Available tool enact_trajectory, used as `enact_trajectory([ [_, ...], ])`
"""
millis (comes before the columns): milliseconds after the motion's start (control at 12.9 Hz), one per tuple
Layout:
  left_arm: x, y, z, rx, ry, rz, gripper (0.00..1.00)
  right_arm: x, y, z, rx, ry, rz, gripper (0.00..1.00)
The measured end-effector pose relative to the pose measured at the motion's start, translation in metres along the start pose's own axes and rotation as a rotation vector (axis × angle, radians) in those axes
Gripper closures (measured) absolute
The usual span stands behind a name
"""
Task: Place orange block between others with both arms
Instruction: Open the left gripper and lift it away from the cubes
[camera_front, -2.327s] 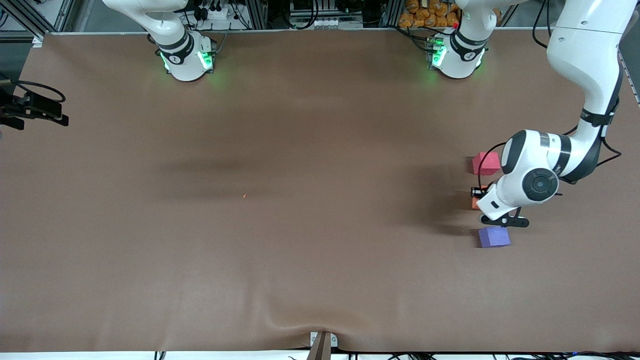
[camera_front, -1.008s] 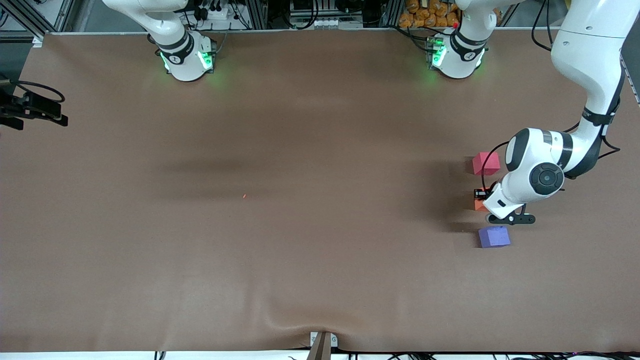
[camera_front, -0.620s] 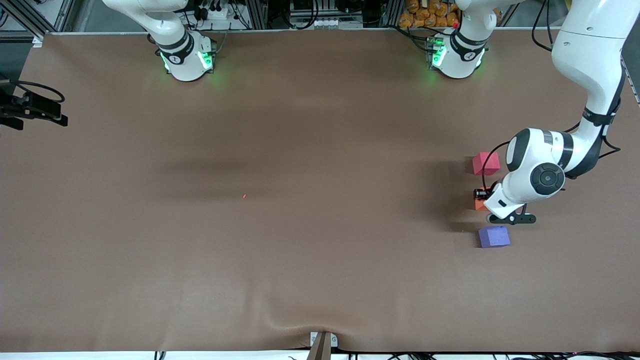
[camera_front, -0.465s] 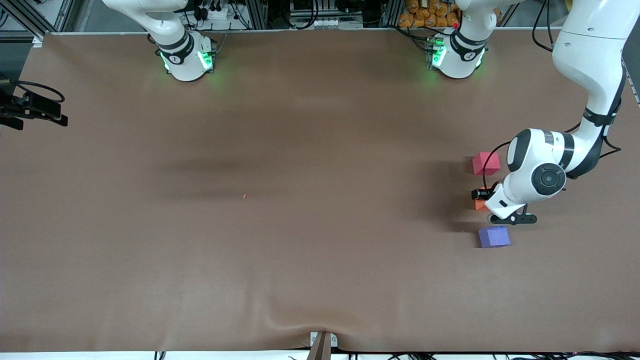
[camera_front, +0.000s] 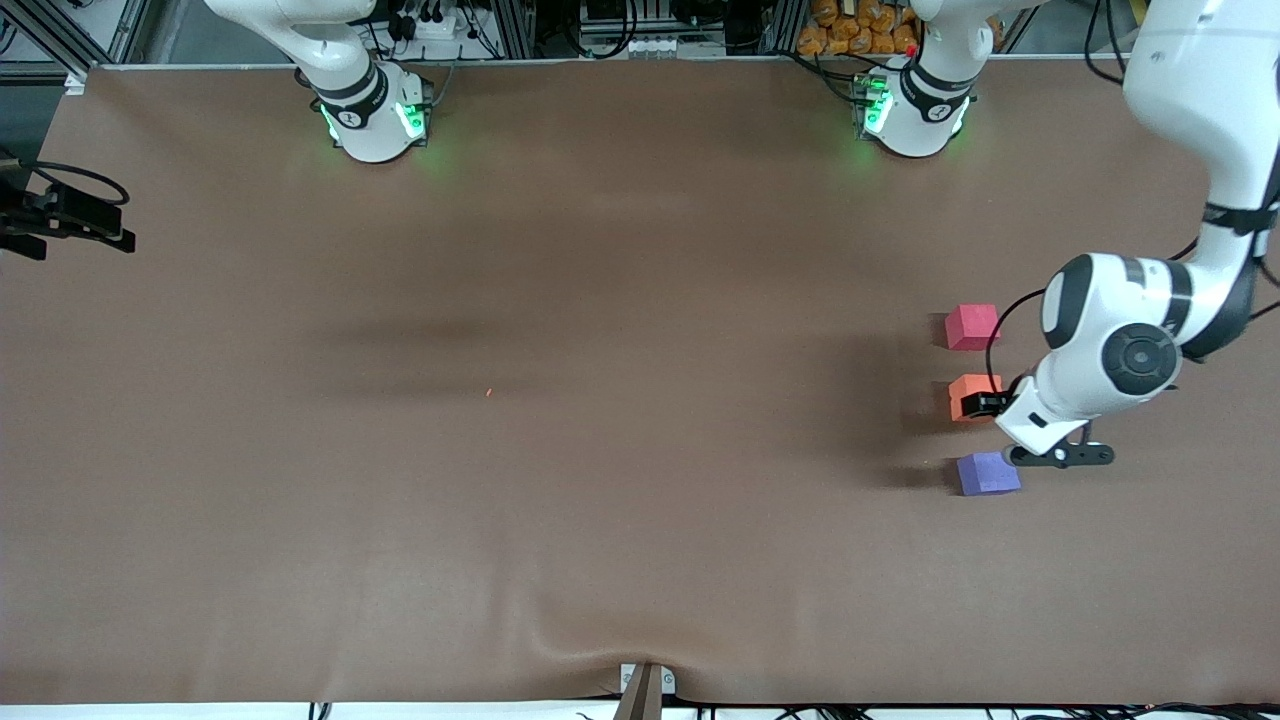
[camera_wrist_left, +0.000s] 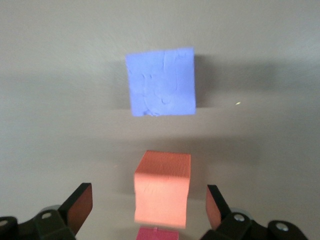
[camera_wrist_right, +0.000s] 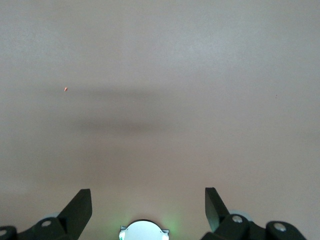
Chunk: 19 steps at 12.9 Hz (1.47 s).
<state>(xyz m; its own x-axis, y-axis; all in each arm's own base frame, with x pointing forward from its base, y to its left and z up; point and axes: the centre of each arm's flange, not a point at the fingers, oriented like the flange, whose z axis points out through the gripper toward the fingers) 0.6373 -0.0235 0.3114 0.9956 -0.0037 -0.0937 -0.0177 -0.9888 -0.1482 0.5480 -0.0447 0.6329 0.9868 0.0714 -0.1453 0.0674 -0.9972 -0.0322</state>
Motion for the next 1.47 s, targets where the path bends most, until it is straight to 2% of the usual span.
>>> enact_trajectory([
  [388,0.012,-0.003,-0.134,0.019,0.051,-0.024,0.00,0.000,0.000,0.000,0.000,0.000,0.000,0.00],
  [698,-0.008,0.003,-0.203,-0.033,0.108,-0.042,0.00,-0.001,0.000,-0.003,-0.001,0.007,0.000,0.00],
  [1008,-0.035,0.005,-0.250,-0.079,0.140,-0.059,0.00,-0.002,0.000,-0.010,-0.003,0.021,0.000,0.00],
  [1473,-0.063,0.013,-0.284,-0.137,0.128,-0.116,0.00,-0.005,0.003,-0.014,-0.003,0.024,0.003,0.00],
])
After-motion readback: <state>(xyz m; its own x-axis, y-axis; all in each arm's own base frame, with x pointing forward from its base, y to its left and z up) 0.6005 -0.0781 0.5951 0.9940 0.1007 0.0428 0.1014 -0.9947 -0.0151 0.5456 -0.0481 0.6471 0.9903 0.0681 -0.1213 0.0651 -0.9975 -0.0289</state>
